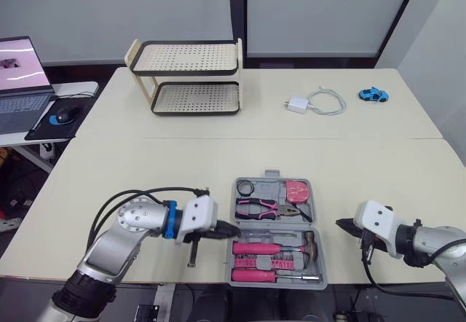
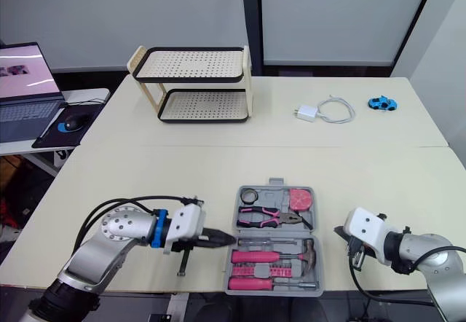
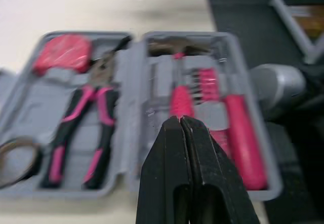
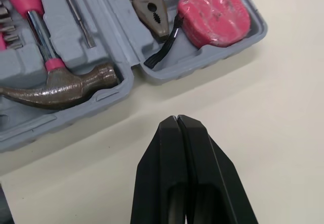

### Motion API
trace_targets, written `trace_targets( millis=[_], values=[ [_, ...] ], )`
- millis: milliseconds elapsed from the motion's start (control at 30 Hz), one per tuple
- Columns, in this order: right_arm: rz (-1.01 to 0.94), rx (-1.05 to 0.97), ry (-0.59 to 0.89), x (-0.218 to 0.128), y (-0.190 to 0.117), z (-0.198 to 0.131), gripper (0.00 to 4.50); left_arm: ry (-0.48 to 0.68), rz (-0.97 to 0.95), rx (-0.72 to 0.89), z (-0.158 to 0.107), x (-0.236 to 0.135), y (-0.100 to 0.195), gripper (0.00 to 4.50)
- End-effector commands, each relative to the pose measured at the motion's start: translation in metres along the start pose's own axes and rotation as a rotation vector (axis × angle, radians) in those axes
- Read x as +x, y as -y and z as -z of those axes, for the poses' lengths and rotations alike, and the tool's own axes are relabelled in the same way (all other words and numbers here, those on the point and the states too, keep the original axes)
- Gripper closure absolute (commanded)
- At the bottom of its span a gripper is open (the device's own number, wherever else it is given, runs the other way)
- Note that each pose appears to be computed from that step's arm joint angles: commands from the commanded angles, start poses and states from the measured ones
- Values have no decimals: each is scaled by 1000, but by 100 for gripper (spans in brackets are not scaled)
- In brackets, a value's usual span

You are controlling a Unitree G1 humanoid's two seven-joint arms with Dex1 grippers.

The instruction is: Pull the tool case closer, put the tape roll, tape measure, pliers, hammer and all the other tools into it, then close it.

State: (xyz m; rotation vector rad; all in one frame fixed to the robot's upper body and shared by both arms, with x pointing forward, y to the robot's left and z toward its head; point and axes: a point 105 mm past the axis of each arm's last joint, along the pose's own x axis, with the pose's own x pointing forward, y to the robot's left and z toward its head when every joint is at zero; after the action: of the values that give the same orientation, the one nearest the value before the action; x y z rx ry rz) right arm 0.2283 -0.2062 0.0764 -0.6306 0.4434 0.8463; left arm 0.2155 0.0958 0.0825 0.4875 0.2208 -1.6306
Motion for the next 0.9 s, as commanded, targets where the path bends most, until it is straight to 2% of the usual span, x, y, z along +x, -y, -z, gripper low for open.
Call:
trace_targets(
  millis=[33, 400, 600, 900],
  values=[
    [27, 24, 41, -5, 0, -12, 445, -12, 107, 58, -2, 19, 12, 450],
    [0, 79, 22, -7, -17, -11, 445, -98, 140, 136, 18, 66, 10, 450],
    [1, 83, 16, -9, -19, -11, 445, -138, 88, 162, 28, 72, -1, 450],
    [1, 86, 7, -11, -21, -10, 445, -146, 109, 168, 29, 77, 5, 450]
  ],
)
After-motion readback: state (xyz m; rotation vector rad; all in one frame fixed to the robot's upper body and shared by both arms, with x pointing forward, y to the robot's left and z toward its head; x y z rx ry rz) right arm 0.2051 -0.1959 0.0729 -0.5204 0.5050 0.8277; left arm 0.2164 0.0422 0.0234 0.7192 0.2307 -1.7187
